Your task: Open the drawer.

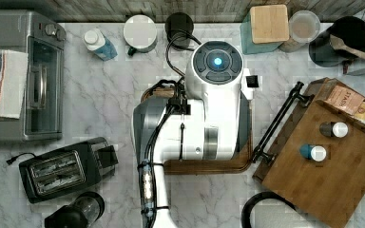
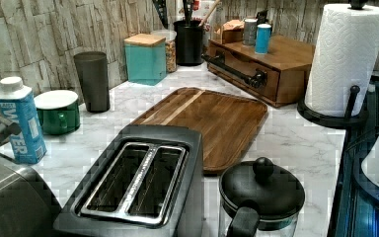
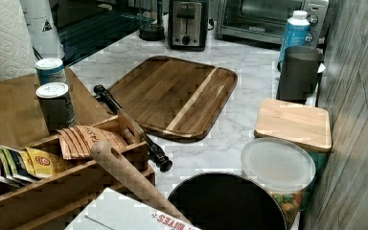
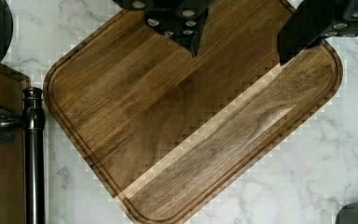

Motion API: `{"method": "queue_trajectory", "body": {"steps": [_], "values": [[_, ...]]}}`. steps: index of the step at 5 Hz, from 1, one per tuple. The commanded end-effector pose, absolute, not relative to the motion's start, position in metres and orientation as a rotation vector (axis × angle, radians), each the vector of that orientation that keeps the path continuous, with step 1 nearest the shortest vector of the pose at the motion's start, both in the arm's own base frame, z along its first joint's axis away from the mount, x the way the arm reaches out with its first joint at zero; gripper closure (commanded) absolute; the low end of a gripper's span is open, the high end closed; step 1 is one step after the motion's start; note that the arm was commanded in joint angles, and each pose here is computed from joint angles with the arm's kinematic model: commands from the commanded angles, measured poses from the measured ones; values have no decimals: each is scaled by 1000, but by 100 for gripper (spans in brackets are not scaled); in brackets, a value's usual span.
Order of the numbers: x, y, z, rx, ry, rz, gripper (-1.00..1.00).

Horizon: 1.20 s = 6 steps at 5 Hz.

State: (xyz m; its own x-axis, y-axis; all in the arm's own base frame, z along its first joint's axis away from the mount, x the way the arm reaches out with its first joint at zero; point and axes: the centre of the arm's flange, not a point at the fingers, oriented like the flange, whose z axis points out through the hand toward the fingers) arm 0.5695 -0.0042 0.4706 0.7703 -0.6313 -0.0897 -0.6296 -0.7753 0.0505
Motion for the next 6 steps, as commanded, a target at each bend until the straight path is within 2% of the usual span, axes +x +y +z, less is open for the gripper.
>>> {"method": "queue_trajectory", "body": {"steps": [1, 2, 3, 4, 5, 6], "values": [[568, -4, 467, 2937, -1045, -170, -100], [568, -4, 467, 2937, -1045, -169, -100], [569, -27, 455, 2943, -990, -92, -100], [574, -69, 442, 2896, -1000, -66, -100], [581, -116, 435, 2893, -974, -67, -100], [578, -154, 427, 2894, -924, 24, -100]]}}
